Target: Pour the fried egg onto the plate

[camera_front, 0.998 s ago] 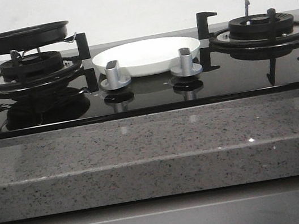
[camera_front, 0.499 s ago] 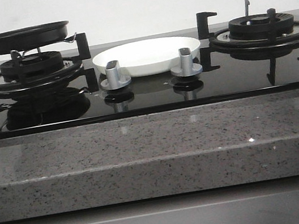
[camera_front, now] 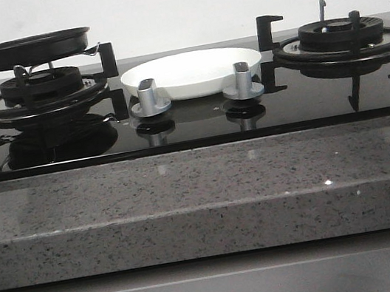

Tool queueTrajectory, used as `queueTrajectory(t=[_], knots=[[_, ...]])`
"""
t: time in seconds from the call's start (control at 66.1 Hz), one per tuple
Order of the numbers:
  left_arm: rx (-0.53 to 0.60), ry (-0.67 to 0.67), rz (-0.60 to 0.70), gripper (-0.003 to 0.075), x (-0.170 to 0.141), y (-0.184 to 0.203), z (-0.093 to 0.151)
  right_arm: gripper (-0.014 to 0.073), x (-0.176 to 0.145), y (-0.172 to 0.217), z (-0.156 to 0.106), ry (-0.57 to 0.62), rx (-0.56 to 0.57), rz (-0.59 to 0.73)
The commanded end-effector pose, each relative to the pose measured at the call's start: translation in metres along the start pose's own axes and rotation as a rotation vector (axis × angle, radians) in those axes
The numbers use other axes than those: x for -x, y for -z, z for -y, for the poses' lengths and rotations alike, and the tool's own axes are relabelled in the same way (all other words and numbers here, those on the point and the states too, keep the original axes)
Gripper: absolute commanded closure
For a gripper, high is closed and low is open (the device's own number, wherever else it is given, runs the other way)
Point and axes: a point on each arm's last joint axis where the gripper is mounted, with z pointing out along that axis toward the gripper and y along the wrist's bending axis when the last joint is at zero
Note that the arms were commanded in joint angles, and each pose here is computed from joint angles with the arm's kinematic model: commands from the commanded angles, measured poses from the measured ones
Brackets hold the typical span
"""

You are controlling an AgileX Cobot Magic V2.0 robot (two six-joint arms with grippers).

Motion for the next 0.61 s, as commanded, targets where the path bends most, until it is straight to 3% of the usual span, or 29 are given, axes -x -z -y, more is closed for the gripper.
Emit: queueTrajectory(t=[0.0,0.59], knots=[[0.005,0.019,0.095,0.0392,0.015,0.002,0.000,0.0129,0.027,-0.004,-0.010,0.009,0.066,0.074],[0.005,0.019,0.095,0.0409,0.015,0.002,0.000,0.0129,0.115,-0.099,-0.010,0.027,0.105,-0.046]])
